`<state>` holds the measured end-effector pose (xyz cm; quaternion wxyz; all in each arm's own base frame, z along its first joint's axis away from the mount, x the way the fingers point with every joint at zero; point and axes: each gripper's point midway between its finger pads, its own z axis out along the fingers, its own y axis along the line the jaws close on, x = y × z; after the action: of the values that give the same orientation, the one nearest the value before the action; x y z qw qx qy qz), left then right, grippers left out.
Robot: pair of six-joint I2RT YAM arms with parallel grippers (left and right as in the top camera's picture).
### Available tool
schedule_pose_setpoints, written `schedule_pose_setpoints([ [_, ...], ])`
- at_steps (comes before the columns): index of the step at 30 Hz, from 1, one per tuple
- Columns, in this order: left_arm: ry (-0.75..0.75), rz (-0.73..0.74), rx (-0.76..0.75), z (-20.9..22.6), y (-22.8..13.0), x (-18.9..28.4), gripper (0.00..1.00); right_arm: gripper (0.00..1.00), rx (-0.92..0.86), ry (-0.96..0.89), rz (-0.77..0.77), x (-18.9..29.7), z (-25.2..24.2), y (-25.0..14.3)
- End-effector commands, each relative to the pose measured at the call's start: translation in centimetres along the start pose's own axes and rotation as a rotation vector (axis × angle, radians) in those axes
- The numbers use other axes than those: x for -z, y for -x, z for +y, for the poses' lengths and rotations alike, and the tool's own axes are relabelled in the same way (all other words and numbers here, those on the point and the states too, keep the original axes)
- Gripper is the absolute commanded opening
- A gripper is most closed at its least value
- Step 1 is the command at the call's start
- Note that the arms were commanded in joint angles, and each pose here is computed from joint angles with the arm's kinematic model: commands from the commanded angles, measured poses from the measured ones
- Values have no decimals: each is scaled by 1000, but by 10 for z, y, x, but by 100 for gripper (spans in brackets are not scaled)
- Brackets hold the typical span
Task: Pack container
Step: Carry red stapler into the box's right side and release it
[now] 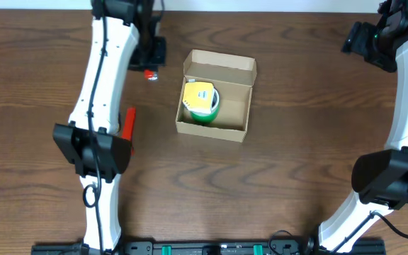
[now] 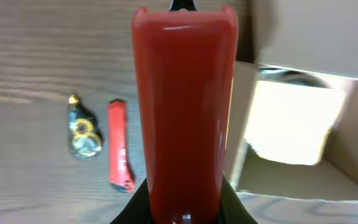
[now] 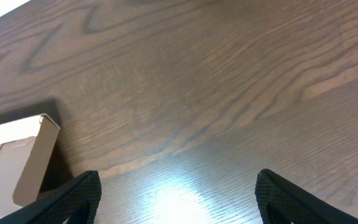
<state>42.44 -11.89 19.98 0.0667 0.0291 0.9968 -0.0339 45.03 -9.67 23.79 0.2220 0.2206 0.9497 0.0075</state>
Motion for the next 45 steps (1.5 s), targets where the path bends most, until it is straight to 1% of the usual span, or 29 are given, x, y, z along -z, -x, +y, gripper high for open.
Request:
schedule_pose_setpoints([
  [1,-11,24,-12,-28,-26,21,6,81,24,8,17,-5,6,-4],
  [4,-33,18,-36,-54,-35,27,6,81,24,8,17,-5,6,-4],
  [8,-67,33,-80,-100,-56,28,6,81,25,8,18,-5,6,-4],
  [11,-60,34,-106,-122,-68,28,6,81,25,8,18,-5,6,-4],
  [16,-59,41,-83,-148,-85,28,6,81,25,8,18,-5,6,-4],
  [21,-11,53,-87,-154,-95,20,6,81,24,8,18,-5,6,-4],
  [27,35,101,-113,-151,-99,-10,6,82,24,8,18,-5,6,-4],
  [31,23,124,-151,-155,-100,-32,6,81,24,9,18,-5,6,-4],
  [38,18,134,-187,-161,-102,-56,6,82,25,9,19,-5,6,-5],
  [45,-22,151,-215,-170,-107,-79,5,82,25,9,18,-5,6,-5],
])
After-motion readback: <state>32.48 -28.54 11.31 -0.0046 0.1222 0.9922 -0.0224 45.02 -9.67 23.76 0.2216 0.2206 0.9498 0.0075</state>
